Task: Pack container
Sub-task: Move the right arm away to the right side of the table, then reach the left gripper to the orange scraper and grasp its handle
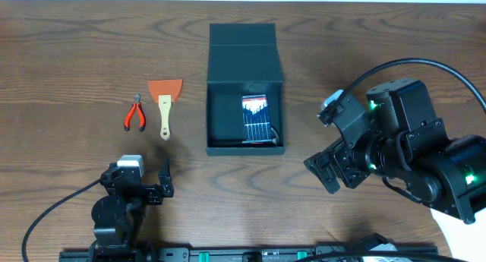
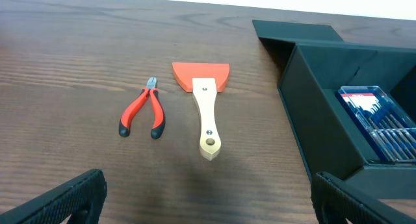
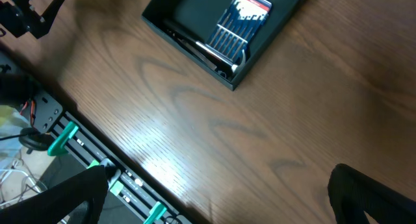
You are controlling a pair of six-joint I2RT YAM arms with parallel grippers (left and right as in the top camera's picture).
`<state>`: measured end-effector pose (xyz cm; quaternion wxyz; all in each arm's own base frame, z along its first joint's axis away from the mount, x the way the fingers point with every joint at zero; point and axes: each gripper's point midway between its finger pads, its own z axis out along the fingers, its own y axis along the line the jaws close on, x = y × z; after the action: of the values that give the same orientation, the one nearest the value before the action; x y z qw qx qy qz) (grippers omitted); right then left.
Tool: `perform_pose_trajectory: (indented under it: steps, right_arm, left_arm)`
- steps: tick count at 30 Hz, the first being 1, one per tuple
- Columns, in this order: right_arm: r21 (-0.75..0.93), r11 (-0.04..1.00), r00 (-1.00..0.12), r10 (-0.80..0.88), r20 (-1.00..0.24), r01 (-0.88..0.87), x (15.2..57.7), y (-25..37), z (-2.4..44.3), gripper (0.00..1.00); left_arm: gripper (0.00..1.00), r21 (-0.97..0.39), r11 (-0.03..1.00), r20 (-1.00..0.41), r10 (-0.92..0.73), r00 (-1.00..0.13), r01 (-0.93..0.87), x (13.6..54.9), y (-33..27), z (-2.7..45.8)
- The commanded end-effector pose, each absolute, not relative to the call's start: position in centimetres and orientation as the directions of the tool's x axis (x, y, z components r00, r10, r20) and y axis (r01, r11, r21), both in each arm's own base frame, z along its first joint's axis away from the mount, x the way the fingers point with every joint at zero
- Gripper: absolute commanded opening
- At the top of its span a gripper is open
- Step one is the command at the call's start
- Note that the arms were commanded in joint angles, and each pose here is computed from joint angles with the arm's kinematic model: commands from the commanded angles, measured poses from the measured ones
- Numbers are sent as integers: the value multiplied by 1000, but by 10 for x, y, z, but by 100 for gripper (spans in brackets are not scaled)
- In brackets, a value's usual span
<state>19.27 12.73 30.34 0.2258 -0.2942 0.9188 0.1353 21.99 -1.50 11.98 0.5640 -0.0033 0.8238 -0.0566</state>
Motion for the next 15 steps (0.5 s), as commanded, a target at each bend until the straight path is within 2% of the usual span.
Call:
perform_pose_trajectory:
  steps: [1, 6, 11, 15]
  right_arm:
    - [128, 794, -735, -471, -487, -594, 191, 128, 301, 99]
    - [128, 794, -735, -471, -487, -594, 191, 128, 301, 99]
    - [128, 794, -735, -471, -487, -594, 191, 128, 301, 99]
    - [128, 794, -735, -471, -487, -594, 191, 128, 301, 99]
  left_arm:
    - [99, -98, 994, -924, -74, -374, 46, 220, -13, 112]
    - [98, -208, 978, -906, -181, -382, 32, 220, -18, 112]
    - [98, -216, 976, -914, -190, -359, 35, 222, -18, 118]
    - [99, -368, 930, -869, -349, -351, -11, 223, -20, 122]
